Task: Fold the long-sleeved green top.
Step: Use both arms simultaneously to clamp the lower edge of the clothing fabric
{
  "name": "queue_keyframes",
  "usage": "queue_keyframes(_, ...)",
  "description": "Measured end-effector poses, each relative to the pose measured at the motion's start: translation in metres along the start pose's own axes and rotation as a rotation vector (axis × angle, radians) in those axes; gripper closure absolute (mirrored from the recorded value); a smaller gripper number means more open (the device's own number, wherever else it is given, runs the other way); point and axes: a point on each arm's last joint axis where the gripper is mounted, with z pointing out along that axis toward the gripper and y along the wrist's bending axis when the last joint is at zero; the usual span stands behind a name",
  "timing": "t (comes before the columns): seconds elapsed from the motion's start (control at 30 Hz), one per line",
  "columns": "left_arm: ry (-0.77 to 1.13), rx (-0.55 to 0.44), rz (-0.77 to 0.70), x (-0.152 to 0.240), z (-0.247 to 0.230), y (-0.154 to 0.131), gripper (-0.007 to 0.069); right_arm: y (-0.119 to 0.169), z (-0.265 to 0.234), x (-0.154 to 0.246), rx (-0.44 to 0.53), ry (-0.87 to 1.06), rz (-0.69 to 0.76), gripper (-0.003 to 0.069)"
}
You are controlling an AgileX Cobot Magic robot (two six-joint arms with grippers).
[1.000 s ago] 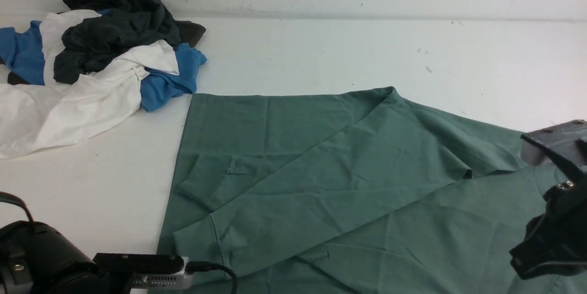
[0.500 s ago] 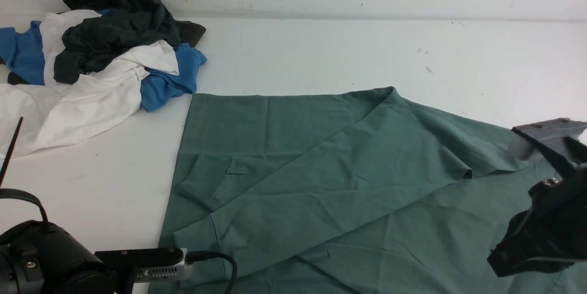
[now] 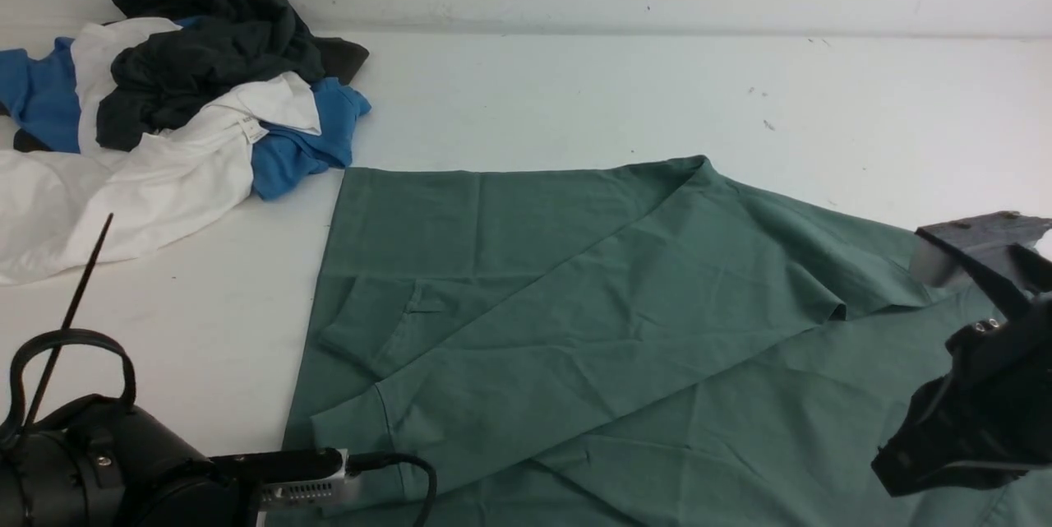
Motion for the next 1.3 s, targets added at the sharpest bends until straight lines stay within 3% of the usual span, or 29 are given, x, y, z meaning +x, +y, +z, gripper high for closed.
queue_keyframes(0.1, 0.006, -0.002, -0.001, -0.001, 0.000, -0.001, 0.0287, 0.000, 0.000, 0.000, -0.001, 0.000, 0.000, 0.0673)
queue_keyframes(0.17, 0.010, 0.000, 0.015, -0.001, 0.001, -0.002, 0.0379, 0.000, 0.000, 0.001, -0.003, 0.006, -0.004, 0.0673)
queue_keyframes(0.2, 0.009, 0.001, 0.020, -0.001, 0.000, -0.002, 0.0379, 0.000, 0.000, 0.001, -0.005, 0.009, -0.005, 0.0673)
queue_keyframes(0.23, 0.010, 0.000, 0.040, -0.001, 0.000, -0.002, 0.0468, 0.001, 0.000, 0.002, -0.011, 0.024, -0.029, 0.0673)
queue_keyframes(0.27, 0.009, 0.000, 0.043, -0.001, 0.000, -0.002, 0.0478, 0.001, 0.000, 0.002, -0.012, 0.026, -0.032, 0.0673)
queue_keyframes(0.33, 0.011, -0.027, 0.082, -0.001, -0.001, 0.000, 0.0586, 0.008, 0.002, 0.003, -0.018, 0.041, -0.104, 0.0673)
queue_keyframes(0.53, -0.009, -0.072, 0.130, -0.001, -0.014, 0.006, 0.0602, 0.043, 0.012, 0.005, -0.037, 0.097, -0.251, 0.0670)
queue_keyframes(0.67, -0.048, -0.071, 0.146, 0.002, -0.028, 0.011, 0.0602, 0.066, 0.020, 0.012, 0.051, 0.158, -0.263, 0.0645)
queue_keyframes(0.73, -0.068, -0.057, 0.147, 0.004, -0.034, 0.013, 0.0602, 0.076, 0.023, 0.016, 0.143, 0.175, -0.269, 0.0596)
queue_keyframes(0.83, -0.085, -0.043, 0.146, 0.006, -0.039, 0.015, 0.0602, 0.083, 0.025, 0.019, 0.181, 0.178, -0.266, 0.0535)
queue_keyframes(0.9, -0.108, -0.025, 0.146, 0.009, -0.045, 0.017, 0.0602, 0.090, 0.034, 0.023, 0.194, 0.180, -0.242, 0.0421)
queue_keyframes(1.07, -0.130, -0.008, 0.147, 0.011, -0.050, 0.019, 0.0603, 0.082, 0.072, 0.031, 0.239, 0.236, -0.167, 0.0240)
queue_keyframes(1.17, -0.129, -0.008, 0.146, 0.011, -0.050, 0.019, 0.0605, 0.076, 0.093, 0.036, 0.251, 0.236, -0.128, 0.0193)
queue_keyframes(1.3, -0.129, -0.011, 0.151, 0.012, -0.051, 0.020, 0.0605, 0.072, 0.109, 0.037, 0.259, 0.205, -0.093, 0.0188)
